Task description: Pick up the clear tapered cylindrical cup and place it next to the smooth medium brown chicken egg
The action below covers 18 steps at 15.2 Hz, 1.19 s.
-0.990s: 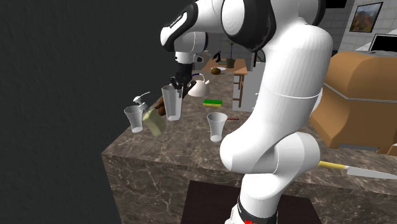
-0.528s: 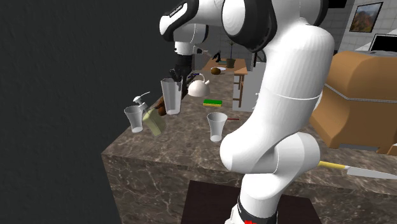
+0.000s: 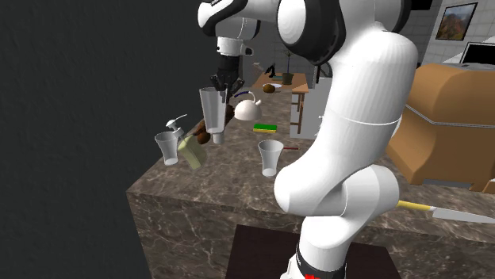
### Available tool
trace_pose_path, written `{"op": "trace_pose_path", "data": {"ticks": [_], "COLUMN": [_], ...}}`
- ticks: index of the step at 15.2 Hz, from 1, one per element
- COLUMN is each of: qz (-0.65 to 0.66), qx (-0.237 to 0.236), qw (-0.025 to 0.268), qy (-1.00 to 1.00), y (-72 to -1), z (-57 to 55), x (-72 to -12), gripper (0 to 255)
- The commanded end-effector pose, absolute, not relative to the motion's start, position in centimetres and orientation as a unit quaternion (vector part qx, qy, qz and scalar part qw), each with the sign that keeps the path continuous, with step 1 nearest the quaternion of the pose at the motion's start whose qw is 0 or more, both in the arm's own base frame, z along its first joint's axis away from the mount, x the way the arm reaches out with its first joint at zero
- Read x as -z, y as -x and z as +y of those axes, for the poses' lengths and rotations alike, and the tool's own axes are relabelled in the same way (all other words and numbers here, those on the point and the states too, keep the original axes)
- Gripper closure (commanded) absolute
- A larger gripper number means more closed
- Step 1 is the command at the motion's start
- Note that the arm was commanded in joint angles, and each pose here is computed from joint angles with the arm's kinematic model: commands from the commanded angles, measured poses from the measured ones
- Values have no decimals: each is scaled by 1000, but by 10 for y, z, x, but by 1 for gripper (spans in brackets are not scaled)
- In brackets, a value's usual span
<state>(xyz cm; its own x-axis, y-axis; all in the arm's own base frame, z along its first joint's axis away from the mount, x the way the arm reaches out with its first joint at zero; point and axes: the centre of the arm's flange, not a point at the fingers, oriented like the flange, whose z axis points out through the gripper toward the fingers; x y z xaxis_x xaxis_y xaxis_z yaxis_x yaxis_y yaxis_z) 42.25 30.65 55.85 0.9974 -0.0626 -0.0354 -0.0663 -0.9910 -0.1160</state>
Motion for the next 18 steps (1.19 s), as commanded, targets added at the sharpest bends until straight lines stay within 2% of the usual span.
{"op": "trace_pose_path", "data": {"ticks": [1, 11, 18], "qz": [32, 32, 32], "qx": [-16, -16, -16], "qw": [59, 59, 59], "qy": [998, 998, 998], "y": [-422, -422, -468], "z": [307, 307, 228], "x": [-570, -621, -606], "gripper": [255, 255, 255]}}
